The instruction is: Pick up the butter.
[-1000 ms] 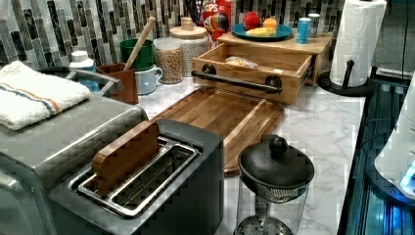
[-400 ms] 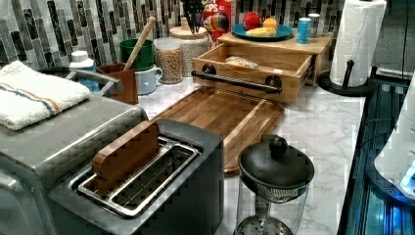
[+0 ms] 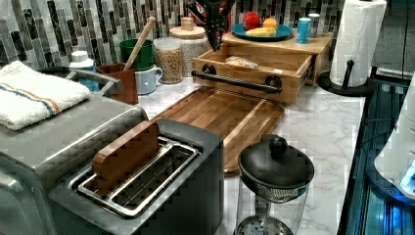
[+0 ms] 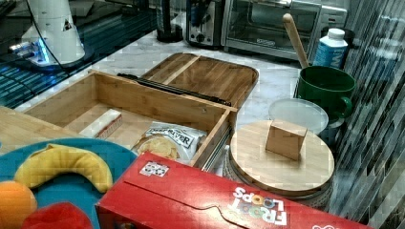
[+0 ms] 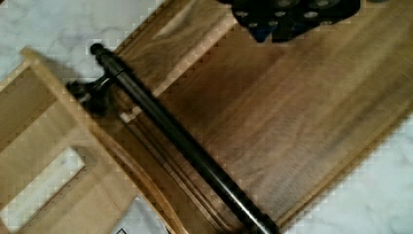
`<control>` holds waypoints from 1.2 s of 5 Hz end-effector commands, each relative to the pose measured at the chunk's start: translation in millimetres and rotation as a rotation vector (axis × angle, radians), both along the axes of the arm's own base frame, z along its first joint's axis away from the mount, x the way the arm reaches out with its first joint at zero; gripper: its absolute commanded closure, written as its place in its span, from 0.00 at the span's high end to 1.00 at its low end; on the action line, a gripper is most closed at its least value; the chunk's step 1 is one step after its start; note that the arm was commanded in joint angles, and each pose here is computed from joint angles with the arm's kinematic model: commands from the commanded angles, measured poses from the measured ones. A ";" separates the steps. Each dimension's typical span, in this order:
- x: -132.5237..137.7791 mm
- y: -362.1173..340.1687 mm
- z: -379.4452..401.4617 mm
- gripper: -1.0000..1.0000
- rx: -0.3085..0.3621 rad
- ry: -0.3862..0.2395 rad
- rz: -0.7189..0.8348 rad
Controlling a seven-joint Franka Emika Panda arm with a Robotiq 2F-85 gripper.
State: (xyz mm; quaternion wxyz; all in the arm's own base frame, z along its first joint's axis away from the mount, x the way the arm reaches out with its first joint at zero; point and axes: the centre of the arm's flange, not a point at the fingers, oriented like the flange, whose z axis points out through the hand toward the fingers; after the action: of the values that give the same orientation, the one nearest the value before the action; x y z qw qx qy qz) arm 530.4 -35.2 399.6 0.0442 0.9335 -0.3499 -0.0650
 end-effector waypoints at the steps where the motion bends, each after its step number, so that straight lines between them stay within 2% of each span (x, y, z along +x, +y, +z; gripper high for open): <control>1: -11.7 -122.0 54.5 0.00 -0.015 -0.131 -0.039; 2: -18.3 -154.0 52.8 0.00 -0.019 -0.148 -0.064; 4: -27.9 -212.3 32.5 0.00 -0.046 -0.151 -0.254; 5: -33.7 -236.5 20.4 0.51 -0.070 -0.152 -0.350; 6: -35.1 -259.2 7.2 1.00 -0.058 -0.115 -0.434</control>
State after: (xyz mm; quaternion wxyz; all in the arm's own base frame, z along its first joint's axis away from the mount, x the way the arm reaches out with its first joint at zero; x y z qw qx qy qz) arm 481.3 -276.1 385.1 0.0326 0.8582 -0.5116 -0.0275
